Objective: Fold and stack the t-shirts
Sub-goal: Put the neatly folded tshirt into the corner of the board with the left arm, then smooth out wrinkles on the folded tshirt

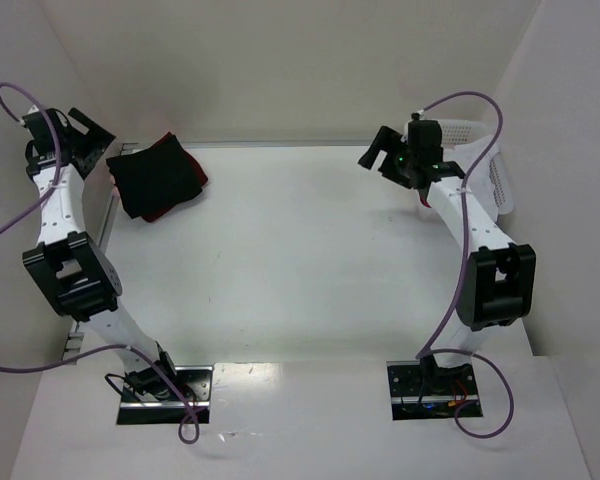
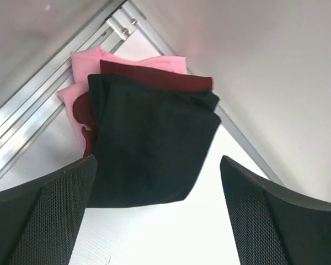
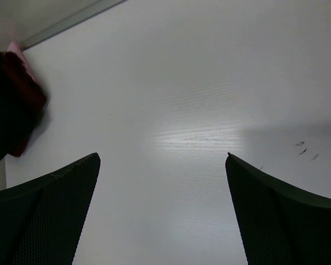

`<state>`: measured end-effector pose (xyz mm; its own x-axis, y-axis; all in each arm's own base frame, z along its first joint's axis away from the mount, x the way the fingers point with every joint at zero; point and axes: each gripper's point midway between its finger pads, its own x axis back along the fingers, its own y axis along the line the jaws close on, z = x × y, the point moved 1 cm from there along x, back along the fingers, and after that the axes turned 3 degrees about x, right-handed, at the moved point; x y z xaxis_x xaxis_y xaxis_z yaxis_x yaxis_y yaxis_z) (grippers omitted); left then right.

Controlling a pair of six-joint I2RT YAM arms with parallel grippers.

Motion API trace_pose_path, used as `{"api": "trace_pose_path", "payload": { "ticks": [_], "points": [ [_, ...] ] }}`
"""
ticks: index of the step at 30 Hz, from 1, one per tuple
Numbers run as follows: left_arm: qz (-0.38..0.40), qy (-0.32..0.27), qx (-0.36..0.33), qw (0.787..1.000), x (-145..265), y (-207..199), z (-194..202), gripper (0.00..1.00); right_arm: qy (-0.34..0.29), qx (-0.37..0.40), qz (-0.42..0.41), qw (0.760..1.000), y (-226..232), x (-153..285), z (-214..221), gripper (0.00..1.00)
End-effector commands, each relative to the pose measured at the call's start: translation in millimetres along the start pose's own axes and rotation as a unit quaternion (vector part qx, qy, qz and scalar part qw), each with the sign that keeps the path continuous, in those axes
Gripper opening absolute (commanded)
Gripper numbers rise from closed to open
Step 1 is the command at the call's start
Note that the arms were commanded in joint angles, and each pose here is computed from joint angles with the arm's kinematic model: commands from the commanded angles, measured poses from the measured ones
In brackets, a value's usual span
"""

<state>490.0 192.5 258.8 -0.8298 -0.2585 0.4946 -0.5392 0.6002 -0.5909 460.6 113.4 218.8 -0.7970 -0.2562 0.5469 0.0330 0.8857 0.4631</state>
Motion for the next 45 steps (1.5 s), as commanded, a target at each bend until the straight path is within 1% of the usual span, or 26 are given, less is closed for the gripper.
{"api": "trace_pose_path", "payload": {
  "ticks": [1,4,6,9,11,14,17,19,21,22,24,25,26,29,30,32,33,35,37,38,39,40,42,43,44,45],
  "points": [
    [0.047,-0.009,-0.026,0.998,22.3,-22.6,-11.6,1.00,-0.120,-0.012,0.005,0.993,-1.9,35.5,-72.2,1.00],
    [0.092,0.013,-0.051,0.994,28.3,-36.2,-2.9,1.00,-0.170,-0.018,0.013,0.985,-10.7,56.9,-102.6,1.00],
    [0.112,0.042,-0.070,0.990,17.6,-43.0,15.6,0.98,-0.178,-0.026,0.017,0.983,-19.9,62.1,-112.3,1.00],
    [0.092,0.050,-0.079,0.991,-10.6,-34.1,34.7,0.96,-0.181,-0.022,0.019,0.983,-33.9,69.2,-120.2,1.00],
    [0.076,0.080,-0.057,0.992,-35.8,-17.0,55.6,0.95,-0.189,-0.023,0.037,0.981,-42.0,73.7,-121.9,1.00],
    [0.049,0.118,-0.018,0.992,-61.1,5.4,83.6,0.92,-0.187,-0.024,0.058,0.980,-52.0,78.6,-121.0,1.00],
    [0.022,0.107,-0.010,0.994,-71.7,18.4,93.0,0.90,-0.185,-0.026,0.093,0.978,-71.0,79.2,-124.5,1.00],
    [0.009,0.112,-0.008,0.994,-77.0,27.1,96.6,0.89,-0.172,-0.034,0.119,0.977,-88.1,73.3,-122.5,1.00],
    [0.001,0.109,-0.007,0.994,-81.0,36.4,89.9,0.89,-0.169,-0.035,0.154,0.973,-110.2,70.6,-126.4,1.00],
    [0.006,0.110,-0.007,0.994,-83.2,34.1,88.8,0.90,-0.152,-0.041,0.175,0.972,-123.7,63.8,-121.1,1.00],
    [0.025,0.118,-0.017,0.993,-80.1,24.4,88.1,0.94,-0.146,-0.047,0.194,0.969,-141.1,64.4,-126.0,1.00],
    [0.035,0.117,-0.034,0.992,-77.4,12.0,87.9,0.95,-0.141,-0.047,0.200,0.968,-147.5,62.9,-125.3,1.00],
    [0.056,0.107,-0.057,0.991,-70.2,-10.3,80.8,0.97,-0.139,-0.048,0.206,0.968,-152.9,61.4,-125.2,1.00],
    [0.103,0.106,-0.106,0.983,-49.8,-49.2,75.9,0.99,-0.151,-0.033,0.236,0.959,-166.1,67.8,-135.2,1.00],
    [0.133,0.109,-0.130,0.976,-36.7,-71.6,74.6,0.99,-0.146,-0.027,0.252,0.956,-173.3,67.3,-134.4,1.00],
    [0.159,0.108,-0.163,0.968,-18.4,-96.8,76.5,0.99,-0.140,-0.026,0.288,0.947,-189.3,65.8,-137.0,1.00],
    [0.172,0.114,-0.184,0.961,-6.9,-111.2,84.9,0.99,-0.124,-0.024,0.302,0.945,-195.7,64.9,-131.8,1.00],
    [0.207,0.107,-0.220,0.947,17.3,-135.6,84.7,0.99,-0.113,-0.031,0.316,0.942,-207.8,63.4,-129.4,1.00],
    [0.266,0.132,-0.232,0.926,44.8,-160.7,104.4,0.99,-0.096,-0.027,0.324,0.941,-219.7,51.1,-116.5,1.00],
    [0.286,0.142,-0.235,0.918,51.9,-167.0,114.0,0.99,-0.094,-0.024,0.335,0.937,-229.2,48.9,-114.6,1.00],
    [0.296,0.157,-0.238,0.912,56.4,-168.8,130.6,0.99,-0.089,-0.024,0.348,0.933,-238.3,41.7,-110.5,1.00],
    [0.310,0.166,-0.247,0.903,68.3,-178.8,147.3,0.99,-0.082,-0.020,0.357,0.930,-246.9,35.8,-105.3,1.00],
    [0.310,0.181,-0.262,0.896,77.6,-181.9,173.0,0.99,-0.070,-0.024,0.363,0.929,-258.6,23.1,-101.9,0.99],
    [0.320,0.191,-0.281,0.885,86.3,-182.8,189.8,0.99,-0.057,-0.025,0.367,0.928,-265.1,12.5,-97.7,0.98],
    [0.341,0.198,-0.315,0.863,99.0,-191.5,211.2,0.99,-0.050,-0.025,0.368,0.928,-268.0,7.6,-95.2,0.97],
    [0.342,0.201,-0.332,0.856,107.3,-193.5,221.9,0.99,-0.048,-0.028,0.363,0.930,-268.1,3.1,-95.4,0.96]
  ]
}}
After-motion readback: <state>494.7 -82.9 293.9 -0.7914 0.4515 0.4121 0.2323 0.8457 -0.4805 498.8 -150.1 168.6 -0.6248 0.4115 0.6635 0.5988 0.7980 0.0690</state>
